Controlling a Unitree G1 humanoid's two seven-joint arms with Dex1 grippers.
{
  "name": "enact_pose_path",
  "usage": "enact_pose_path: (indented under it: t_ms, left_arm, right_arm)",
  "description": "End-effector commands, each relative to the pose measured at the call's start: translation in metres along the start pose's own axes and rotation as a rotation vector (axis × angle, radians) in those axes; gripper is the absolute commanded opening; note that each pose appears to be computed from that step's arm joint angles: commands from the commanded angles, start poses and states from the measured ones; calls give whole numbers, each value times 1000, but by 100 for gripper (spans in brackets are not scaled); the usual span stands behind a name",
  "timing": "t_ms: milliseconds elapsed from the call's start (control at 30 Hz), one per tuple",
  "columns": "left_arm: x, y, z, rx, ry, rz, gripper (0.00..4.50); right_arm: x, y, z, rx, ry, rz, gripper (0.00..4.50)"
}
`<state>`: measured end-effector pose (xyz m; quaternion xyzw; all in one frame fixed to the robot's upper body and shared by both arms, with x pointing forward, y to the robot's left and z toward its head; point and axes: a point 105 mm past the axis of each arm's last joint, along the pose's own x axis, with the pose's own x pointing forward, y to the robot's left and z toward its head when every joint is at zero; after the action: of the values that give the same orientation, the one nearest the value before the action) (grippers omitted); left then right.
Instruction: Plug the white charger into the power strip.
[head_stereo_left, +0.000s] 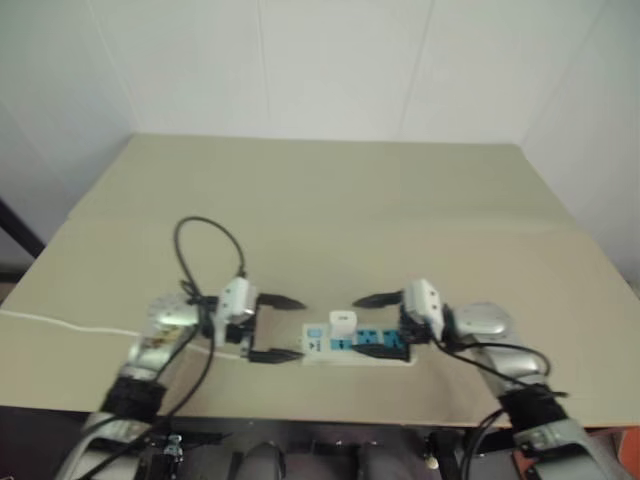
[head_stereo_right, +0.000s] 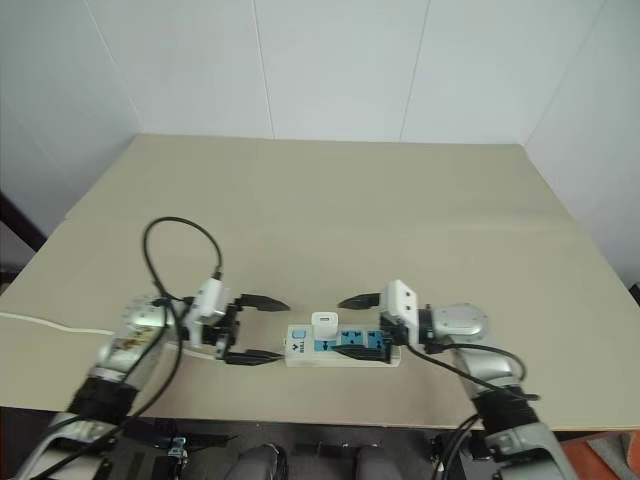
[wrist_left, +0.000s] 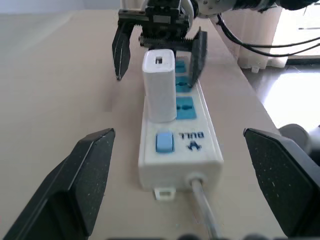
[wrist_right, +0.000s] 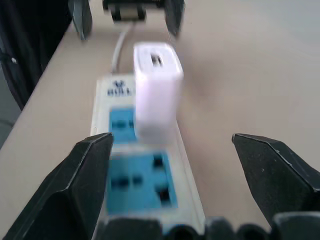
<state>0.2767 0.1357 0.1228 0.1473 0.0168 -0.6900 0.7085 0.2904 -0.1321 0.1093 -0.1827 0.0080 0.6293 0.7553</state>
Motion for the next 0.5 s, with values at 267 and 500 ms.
enact_pose_path:
  t_ms: [267,500]
  left_arm:
    - [-65,-7,14,-1,159,61,447]
    - [-66,-11,8,-21,162,82,447]
  right_arm:
    - [-109,2,43,-173,249,-106,450]
    - [-125,16,41,-137,333,-121,450]
